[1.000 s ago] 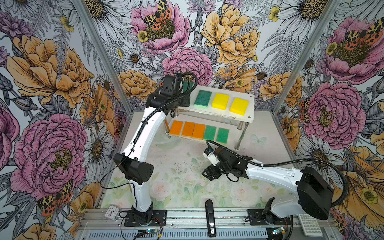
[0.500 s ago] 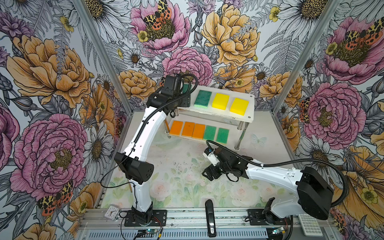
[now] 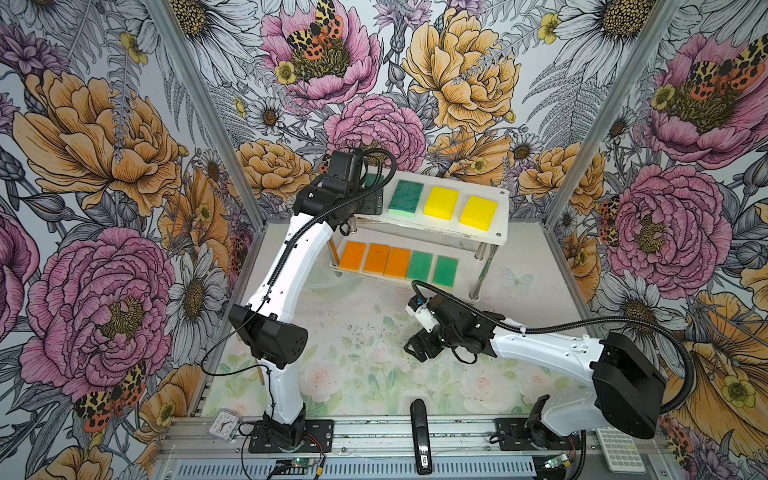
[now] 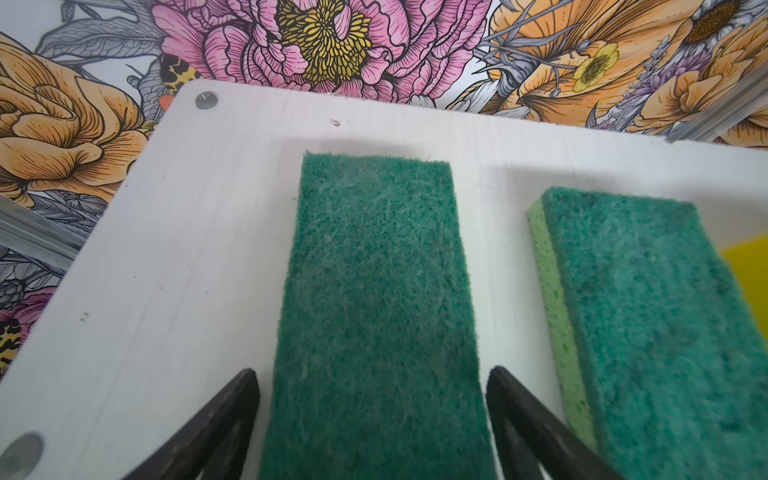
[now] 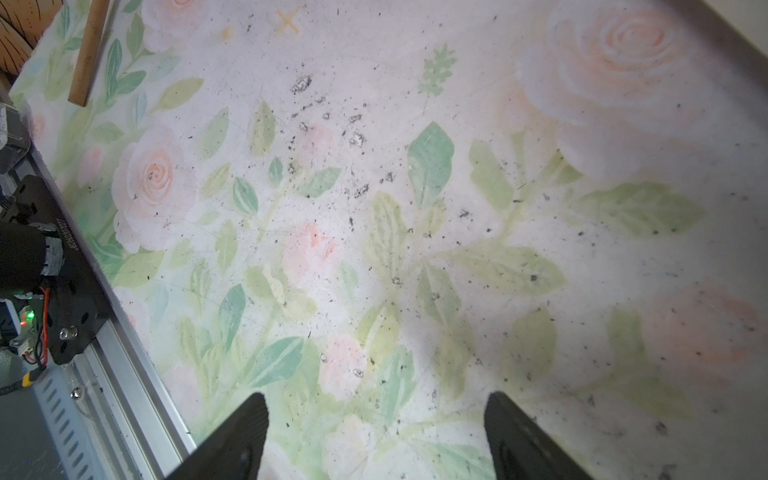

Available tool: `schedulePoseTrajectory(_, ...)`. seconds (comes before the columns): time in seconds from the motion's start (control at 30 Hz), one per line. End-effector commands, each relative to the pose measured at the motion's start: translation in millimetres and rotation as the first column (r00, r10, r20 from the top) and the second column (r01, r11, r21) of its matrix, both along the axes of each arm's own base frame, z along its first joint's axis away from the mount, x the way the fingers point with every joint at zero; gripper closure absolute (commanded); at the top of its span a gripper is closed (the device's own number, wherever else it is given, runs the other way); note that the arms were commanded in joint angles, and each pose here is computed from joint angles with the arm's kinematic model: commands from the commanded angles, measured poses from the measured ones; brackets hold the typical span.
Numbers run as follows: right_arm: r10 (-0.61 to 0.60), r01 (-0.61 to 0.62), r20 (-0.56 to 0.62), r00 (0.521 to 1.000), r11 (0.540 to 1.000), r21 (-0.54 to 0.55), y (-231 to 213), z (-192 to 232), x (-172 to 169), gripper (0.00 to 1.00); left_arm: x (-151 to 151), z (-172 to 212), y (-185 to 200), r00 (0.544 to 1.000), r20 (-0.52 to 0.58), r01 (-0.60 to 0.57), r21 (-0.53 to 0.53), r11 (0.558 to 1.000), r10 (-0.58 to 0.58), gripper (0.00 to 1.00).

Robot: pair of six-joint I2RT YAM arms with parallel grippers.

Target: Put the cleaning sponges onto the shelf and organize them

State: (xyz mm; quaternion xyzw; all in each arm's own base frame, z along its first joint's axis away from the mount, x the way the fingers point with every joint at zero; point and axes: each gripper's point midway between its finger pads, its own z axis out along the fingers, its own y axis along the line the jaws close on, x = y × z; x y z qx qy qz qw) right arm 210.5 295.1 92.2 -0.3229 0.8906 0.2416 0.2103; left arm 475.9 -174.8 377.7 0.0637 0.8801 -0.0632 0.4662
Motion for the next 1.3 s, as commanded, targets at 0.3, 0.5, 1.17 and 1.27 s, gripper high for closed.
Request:
schedulePoseTrajectory(0.3, 0.004, -0.013, 0.082, 0.997, 0.994, 0.106, 4.1, 47.9, -0.4, 0.16, -51.3, 60.2, 54.7, 0.979, 0.150, -0.152, 0.087, 0.984, 0.138, 0.01)
schedulePoseTrajectory(0.5, -0.031, -0.017, 0.183, 0.983, 0.968, 0.251, -15.7, 119.5, -2.2, 0.14, -90.6, 57.6, 87.0, 0.965, 0.160, -0.223, 0.088, 0.971, 0.207, 0.01)
schedulePoseTrajectory(1.17, -0.284, 0.122, 0.363, 0.887, 0.904, 0.409, -126.2, 235.4, 35.1, 0.09, -166.6, -23.0, 130.8, 0.903, 0.386, -0.163, -0.098, 0.982, 0.188, 0.01)
schedulePoseTrajectory(1.27, -0.325, 0.182, 0.384, 0.864, 0.913, 0.364, -143.1, 226.9, 43.7, 0.08, -168.3, -40.0, 131.0, 0.895, 0.415, -0.151, -0.062, 0.987, 0.163, 0.01)
